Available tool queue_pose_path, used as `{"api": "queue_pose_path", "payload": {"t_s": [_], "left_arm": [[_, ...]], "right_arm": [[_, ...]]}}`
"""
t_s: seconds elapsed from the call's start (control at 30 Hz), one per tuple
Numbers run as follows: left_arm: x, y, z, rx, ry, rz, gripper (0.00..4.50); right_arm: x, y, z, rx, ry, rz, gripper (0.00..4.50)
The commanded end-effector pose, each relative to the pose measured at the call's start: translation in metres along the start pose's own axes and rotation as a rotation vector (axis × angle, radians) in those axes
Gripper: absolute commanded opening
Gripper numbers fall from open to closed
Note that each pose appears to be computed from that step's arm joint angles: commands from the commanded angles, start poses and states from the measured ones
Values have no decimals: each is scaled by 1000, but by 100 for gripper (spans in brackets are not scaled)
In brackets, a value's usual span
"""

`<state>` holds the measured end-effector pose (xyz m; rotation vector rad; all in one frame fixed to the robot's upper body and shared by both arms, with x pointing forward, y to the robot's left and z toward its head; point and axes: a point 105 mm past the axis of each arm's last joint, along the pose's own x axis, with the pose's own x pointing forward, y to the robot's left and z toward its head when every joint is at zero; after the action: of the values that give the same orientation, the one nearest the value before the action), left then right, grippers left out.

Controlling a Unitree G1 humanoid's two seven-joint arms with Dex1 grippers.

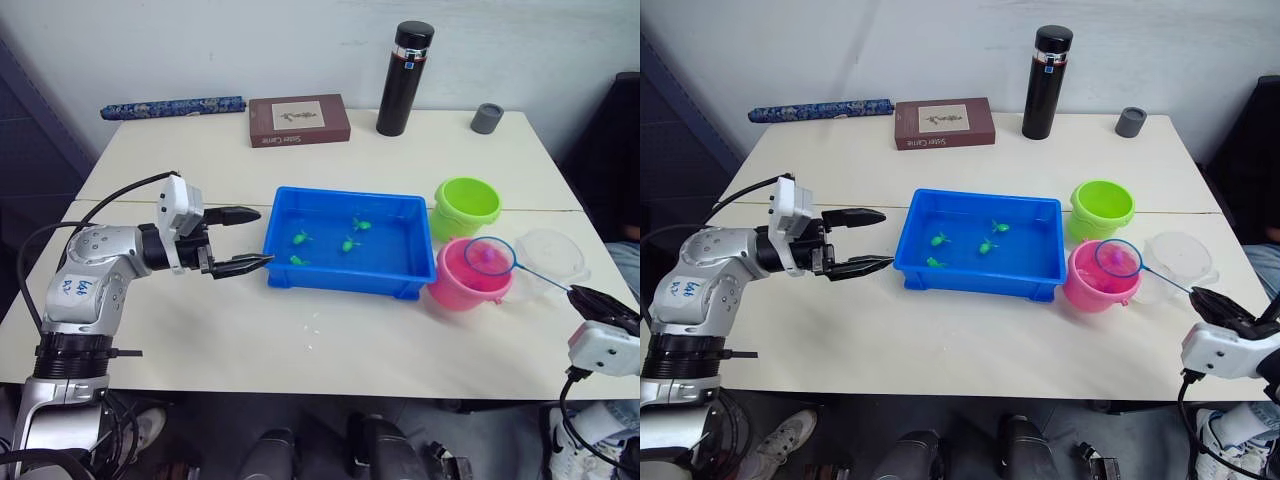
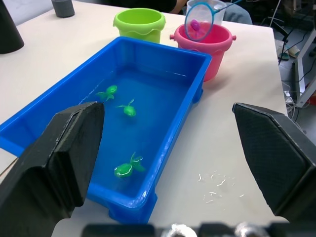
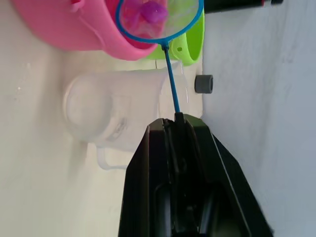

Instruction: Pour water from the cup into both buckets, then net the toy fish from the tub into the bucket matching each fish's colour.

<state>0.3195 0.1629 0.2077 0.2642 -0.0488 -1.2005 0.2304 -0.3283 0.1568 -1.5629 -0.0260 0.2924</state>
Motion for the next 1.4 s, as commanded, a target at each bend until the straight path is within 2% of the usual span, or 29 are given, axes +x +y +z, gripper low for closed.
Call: {"api": "queue_pose_path", "payload": {"t_s": [0.03,0.27,0.37,0.83,1.17,1.3,1.4], "left_arm": [[1,0,9,45,-14,-9,447],[2,1,8,43,-17,-5,447],[2,0,8,43,-19,-1,447],[2,1,7,43,-18,7,447],[2,1,7,43,-18,9,447],[1,1,7,38,-21,12,447],[0,3,9,30,-32,21,447]], "right_arm": [[-4,-14,2,-132,-20,-82,0],[-1,-16,10,-281,-52,-164,0],[-2,-25,12,-378,-46,-261,0],[-10,-29,13,-549,-36,-378,0],[-11,-25,13,-549,-28,-398,0],[-4,-39,20,-523,-58,-433,0],[11,-61,33,-466,-115,-473,0]]}}
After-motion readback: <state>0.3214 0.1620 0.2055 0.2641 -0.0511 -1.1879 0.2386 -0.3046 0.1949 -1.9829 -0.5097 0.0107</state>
